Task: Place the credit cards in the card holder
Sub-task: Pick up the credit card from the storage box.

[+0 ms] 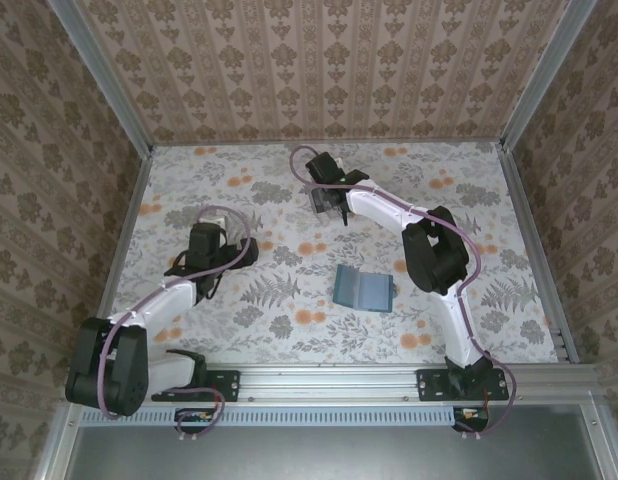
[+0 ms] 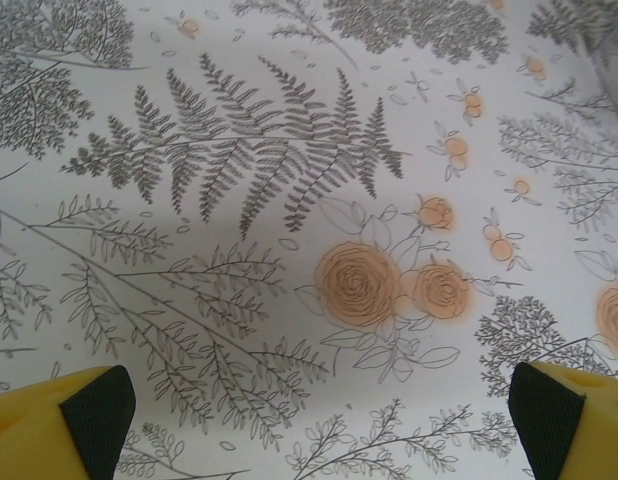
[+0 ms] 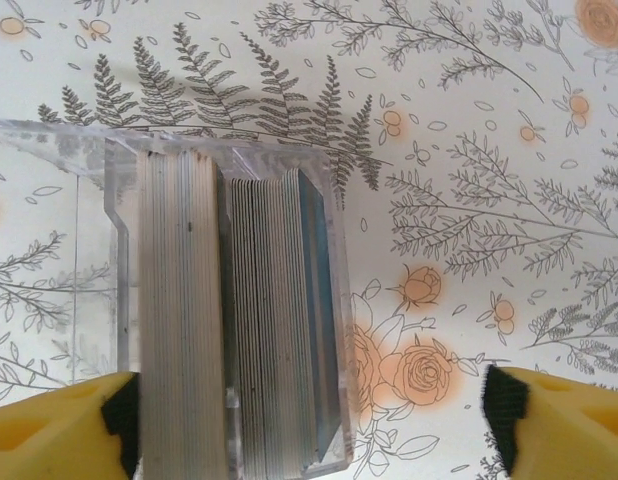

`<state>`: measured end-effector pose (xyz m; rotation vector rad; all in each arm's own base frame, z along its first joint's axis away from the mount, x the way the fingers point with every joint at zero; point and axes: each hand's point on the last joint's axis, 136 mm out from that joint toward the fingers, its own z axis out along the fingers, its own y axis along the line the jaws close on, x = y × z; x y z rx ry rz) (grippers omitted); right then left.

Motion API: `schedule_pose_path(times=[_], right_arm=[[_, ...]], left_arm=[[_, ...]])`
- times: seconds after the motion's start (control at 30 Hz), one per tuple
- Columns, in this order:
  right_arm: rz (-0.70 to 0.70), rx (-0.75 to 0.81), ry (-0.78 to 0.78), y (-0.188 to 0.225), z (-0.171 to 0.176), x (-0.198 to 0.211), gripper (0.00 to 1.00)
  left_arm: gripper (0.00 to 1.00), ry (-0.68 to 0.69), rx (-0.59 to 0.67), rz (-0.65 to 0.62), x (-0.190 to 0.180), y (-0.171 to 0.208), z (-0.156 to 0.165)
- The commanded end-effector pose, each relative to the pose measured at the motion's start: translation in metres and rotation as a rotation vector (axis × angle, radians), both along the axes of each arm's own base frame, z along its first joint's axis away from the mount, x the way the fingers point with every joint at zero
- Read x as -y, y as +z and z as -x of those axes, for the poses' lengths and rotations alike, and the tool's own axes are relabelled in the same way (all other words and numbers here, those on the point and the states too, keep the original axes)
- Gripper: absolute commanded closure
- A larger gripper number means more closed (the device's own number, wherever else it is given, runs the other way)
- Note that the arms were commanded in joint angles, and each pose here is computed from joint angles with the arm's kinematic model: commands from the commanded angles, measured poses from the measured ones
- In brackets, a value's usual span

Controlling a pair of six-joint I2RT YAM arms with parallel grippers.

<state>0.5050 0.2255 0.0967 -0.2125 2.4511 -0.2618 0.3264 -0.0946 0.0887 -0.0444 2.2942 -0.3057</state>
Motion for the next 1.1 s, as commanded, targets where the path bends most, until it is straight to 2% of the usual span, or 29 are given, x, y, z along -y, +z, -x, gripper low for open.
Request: schedule_pose_path(times=[0.0,0.17,0.67,0.87,1.07], right_arm=[[0.069,-0.004,-0.01,0.011,0.003,0.014,0.18],[0.099,-0.007,0.006,0.017,0.004,0.016,0.26],[0.195,0.031,0.033,0.036,0.0,0.026,0.3],[0.223,0.028,0.06,0.035,-0.003,0.025,0.41],[0.257,0.034,0.084,0.033,-0.005,0.026,0.43]], left_arm=[[0.0,-0.001,0.113,-0.01,0.0,0.02,-0.01],[0.0,-0.011,0.105,-0.005,0.003,0.019,-0.011],[0.0,-0.039,0.063,-0.01,0.011,0.012,-0.014],[0.0,-0.03,0.052,-0.032,0.009,0.01,-0.014],[0.0,0.0,0.038,-0.065,0.004,0.007,-0.013]])
